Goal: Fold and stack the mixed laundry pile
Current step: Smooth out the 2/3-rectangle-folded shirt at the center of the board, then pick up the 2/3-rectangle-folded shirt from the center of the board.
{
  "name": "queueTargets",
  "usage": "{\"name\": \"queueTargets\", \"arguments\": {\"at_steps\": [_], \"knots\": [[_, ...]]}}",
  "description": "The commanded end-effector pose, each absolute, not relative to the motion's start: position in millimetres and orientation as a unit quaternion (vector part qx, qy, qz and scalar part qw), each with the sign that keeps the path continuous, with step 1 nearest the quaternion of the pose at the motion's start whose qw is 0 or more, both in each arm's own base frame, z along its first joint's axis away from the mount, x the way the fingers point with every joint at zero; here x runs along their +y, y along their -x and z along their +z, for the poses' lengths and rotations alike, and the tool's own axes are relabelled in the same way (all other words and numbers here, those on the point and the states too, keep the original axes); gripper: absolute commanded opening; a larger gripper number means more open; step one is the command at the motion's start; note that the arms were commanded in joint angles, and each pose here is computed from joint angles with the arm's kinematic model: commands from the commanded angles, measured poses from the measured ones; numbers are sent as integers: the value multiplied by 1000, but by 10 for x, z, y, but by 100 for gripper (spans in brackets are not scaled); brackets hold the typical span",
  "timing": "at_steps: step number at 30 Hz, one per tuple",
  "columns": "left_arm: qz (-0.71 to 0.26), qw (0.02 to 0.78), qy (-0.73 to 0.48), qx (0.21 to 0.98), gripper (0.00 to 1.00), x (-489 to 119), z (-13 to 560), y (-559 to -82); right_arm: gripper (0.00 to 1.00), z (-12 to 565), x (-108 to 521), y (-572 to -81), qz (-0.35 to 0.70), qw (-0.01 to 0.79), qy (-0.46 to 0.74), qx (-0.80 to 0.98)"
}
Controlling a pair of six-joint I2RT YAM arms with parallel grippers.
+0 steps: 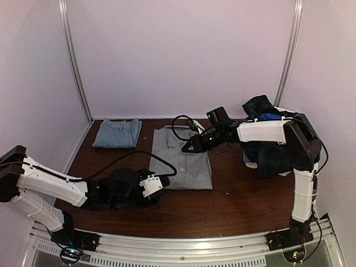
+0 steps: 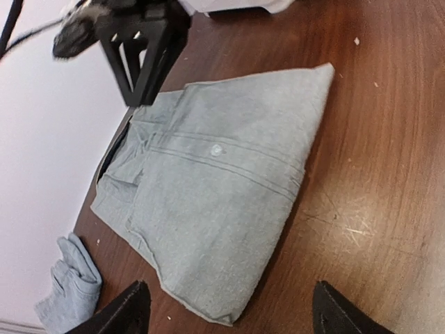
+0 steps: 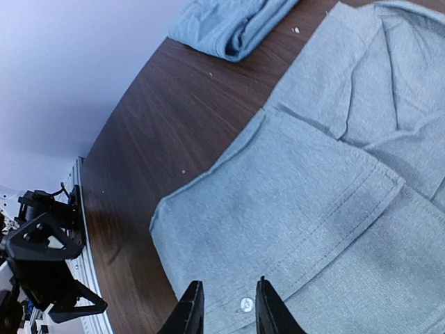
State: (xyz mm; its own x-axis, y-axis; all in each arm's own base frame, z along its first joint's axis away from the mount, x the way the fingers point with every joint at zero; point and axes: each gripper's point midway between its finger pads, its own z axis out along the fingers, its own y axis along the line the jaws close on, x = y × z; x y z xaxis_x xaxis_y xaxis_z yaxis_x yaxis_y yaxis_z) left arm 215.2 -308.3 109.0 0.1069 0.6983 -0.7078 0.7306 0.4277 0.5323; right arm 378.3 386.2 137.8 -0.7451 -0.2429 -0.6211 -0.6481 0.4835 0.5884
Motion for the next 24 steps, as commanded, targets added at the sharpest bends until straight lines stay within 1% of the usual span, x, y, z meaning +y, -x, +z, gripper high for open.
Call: {"name": "queueTargets", "arguments": {"at_steps": [1,5,9,12,18,21,22,24], "knots": [[104,522,-603,594,80,-3280,1061,-2249,26,1101,3910,-3837,425,198,276,839],[172,513,-637,550,78,-3458,858,-2322,25,939,4007,-3932,425,189,289,837],[196,505,-659,521,75,-3640,697,-2385,23,663,4041,-4012,413,176,293,844],[208,502,-670,506,72,-3778,605,-2433,21,483,4057,-4044,406,165,292,850],[276,496,-663,488,63,-3813,381,-2641,19,180,3997,-4008,387,148,291,862],[309,513,-636,487,56,-3808,476,-2754,18,61,3951,-3954,379,139,292,867],[318,519,-628,484,52,-3812,537,-2774,18,41,3945,-3937,378,137,293,868],[318,526,-631,473,38,-3844,630,-2715,17,22,3944,-3886,376,134,297,867]]}}
